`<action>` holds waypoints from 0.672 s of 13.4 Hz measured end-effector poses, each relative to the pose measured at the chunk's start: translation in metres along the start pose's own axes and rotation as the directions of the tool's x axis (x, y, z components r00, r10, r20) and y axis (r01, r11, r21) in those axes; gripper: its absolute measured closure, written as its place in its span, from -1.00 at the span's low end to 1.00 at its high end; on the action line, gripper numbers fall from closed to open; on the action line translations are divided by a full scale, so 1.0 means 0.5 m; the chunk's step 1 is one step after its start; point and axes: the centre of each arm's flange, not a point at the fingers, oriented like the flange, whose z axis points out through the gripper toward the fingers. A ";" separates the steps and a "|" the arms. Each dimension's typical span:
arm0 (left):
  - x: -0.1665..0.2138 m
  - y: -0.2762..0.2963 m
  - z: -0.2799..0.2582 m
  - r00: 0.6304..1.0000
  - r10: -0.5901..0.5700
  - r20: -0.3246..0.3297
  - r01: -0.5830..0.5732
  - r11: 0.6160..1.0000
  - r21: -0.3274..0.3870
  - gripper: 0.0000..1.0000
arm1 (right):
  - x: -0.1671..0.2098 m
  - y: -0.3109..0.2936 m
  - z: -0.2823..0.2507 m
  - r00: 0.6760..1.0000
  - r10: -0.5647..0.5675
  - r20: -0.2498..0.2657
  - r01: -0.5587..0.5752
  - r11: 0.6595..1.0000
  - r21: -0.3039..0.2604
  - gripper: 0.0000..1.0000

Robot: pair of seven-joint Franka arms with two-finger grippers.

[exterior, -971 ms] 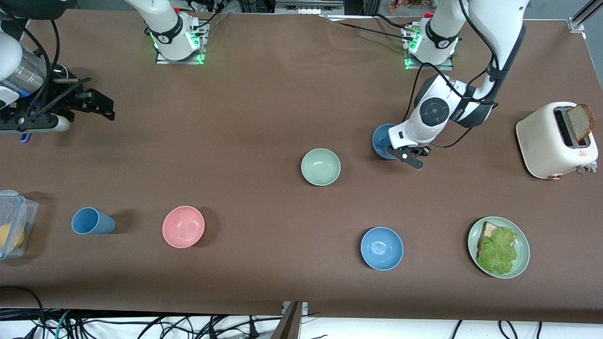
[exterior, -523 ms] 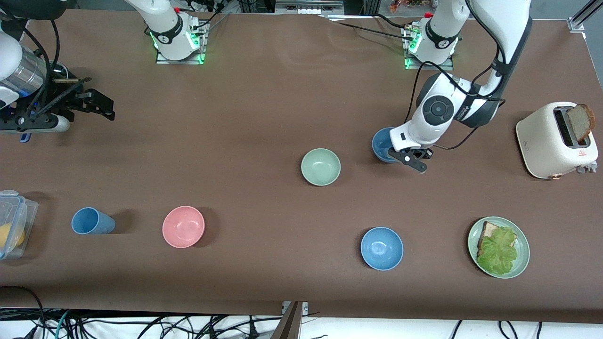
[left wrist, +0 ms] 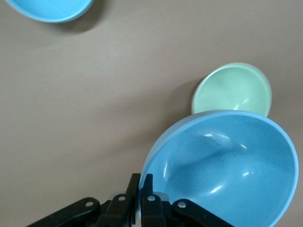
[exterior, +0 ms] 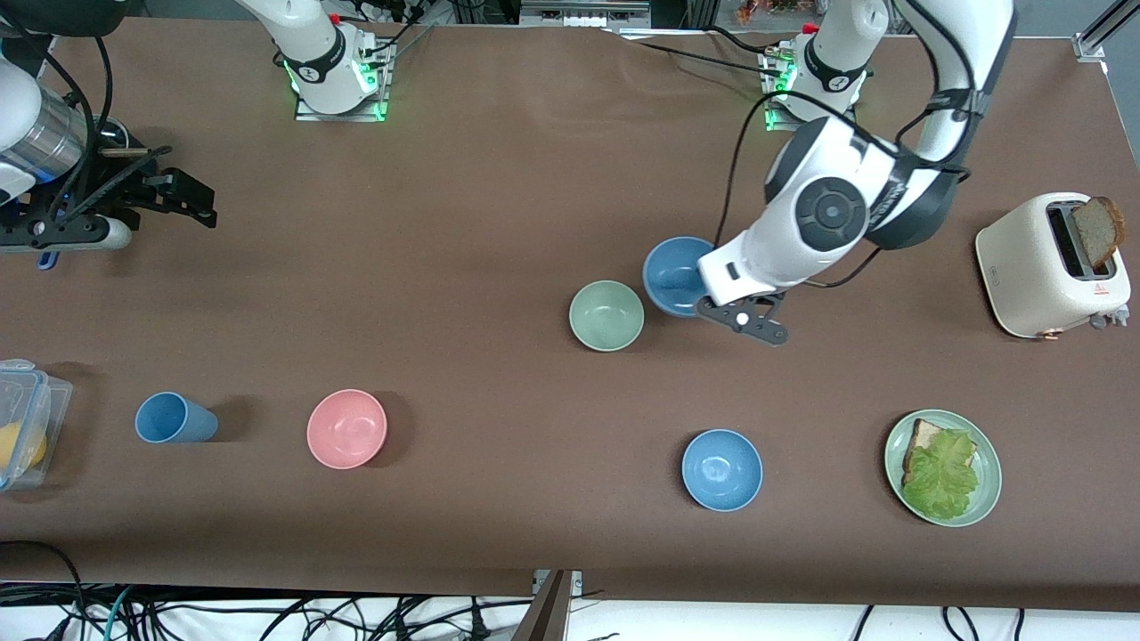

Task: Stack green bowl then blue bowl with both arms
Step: 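Lower the blue bowl into the green bowl and open the left gripper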

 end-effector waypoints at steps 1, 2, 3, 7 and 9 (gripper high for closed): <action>0.019 0.045 0.038 0.999 -0.036 0.019 0.036 0.999 -0.007 0.90 | 0.000 0.000 -0.001 1.000 0.000 -0.001 0.000 1.000 0.000 -1.00; 0.032 0.087 0.090 0.997 -0.061 0.048 0.061 0.998 -0.008 0.90 | 0.000 0.000 -0.001 1.000 0.000 -0.002 0.000 1.000 0.000 -1.00; 0.042 0.123 0.146 0.995 -0.067 0.074 0.067 0.998 -0.004 0.90 | 0.000 0.000 -0.002 1.000 0.000 -0.002 0.000 1.000 0.000 -1.00; 0.077 0.134 0.241 0.994 -0.082 0.075 0.082 0.997 -0.006 0.90 | 0.000 -0.002 -0.003 1.000 -0.002 -0.003 0.002 1.000 0.000 -1.00; 0.084 0.128 0.232 0.994 -0.087 0.060 0.088 0.996 -0.009 0.90 | 0.000 -0.002 -0.003 1.000 -0.002 -0.003 0.002 1.000 0.000 -1.00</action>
